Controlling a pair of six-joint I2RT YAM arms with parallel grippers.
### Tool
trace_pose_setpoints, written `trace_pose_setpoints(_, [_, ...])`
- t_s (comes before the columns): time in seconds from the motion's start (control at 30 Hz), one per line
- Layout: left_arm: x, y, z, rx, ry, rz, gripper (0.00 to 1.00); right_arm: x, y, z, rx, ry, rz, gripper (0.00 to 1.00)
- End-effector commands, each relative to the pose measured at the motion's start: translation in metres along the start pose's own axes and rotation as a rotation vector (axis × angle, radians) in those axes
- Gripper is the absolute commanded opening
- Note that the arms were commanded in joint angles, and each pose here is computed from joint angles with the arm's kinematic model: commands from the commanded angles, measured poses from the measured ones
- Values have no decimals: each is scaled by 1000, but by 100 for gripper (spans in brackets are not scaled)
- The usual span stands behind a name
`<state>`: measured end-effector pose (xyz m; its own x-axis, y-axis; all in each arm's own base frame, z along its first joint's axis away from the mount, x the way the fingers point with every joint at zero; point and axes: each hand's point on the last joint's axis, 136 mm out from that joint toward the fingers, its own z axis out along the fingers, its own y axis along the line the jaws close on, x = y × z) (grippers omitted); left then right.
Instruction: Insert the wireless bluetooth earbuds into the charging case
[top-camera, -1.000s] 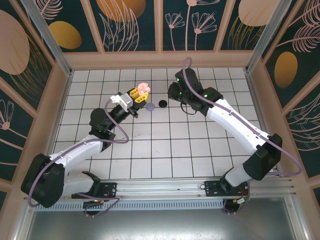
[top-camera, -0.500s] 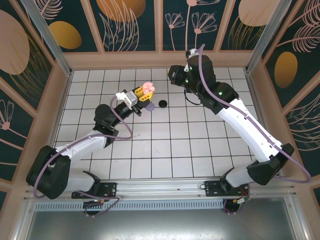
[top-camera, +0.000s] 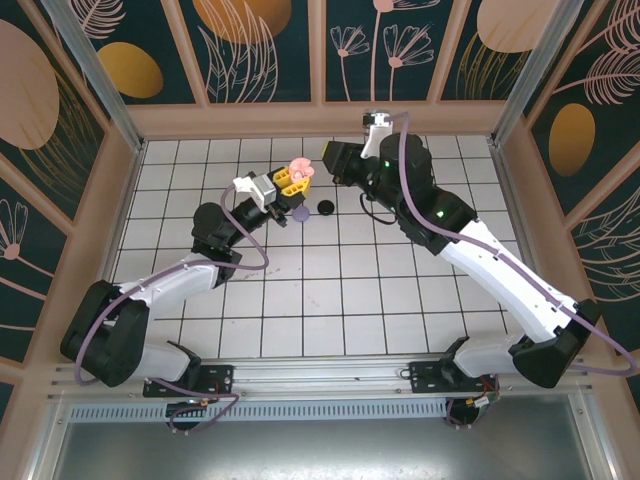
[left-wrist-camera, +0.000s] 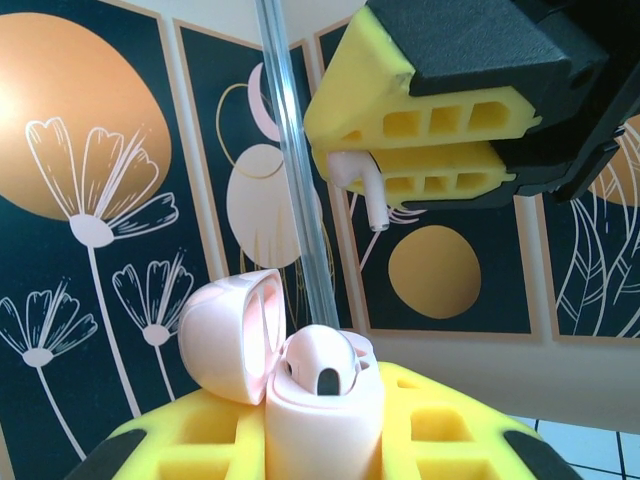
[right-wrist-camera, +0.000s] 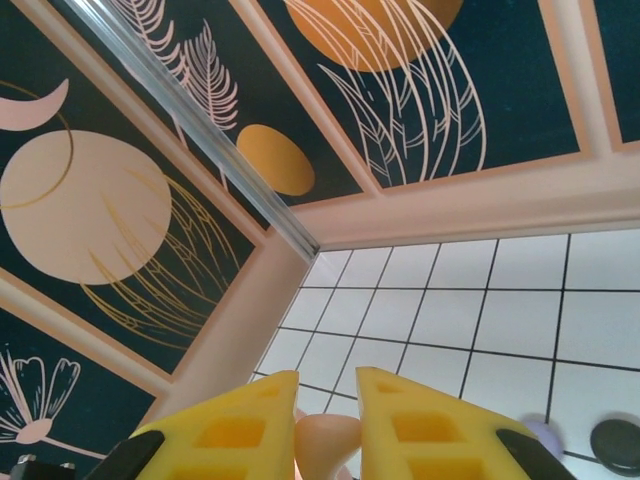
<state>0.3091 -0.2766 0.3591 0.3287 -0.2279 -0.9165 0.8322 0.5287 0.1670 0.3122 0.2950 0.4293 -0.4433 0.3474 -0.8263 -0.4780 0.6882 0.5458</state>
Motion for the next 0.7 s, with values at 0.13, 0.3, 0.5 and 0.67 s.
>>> trace_pose_setpoints(0.13, [-25, -5, 6, 35, -80, 12, 0, -1, 26, 3, -97, -28, -6, 20])
trace_pose_setpoints(0.3, [-25, -5, 5, 34, -81, 11, 0, 10, 29, 9, -105, -7, -3, 20])
trace_pose_setpoints(0.5, [-27, -5, 5, 35, -85, 9, 0, 24, 26, 19, -100, 18, 2, 20])
trace_pose_setpoints(0.67, [-27, -5, 5, 33, -82, 8, 0, 29, 25, 25, -101, 36, 3, 20])
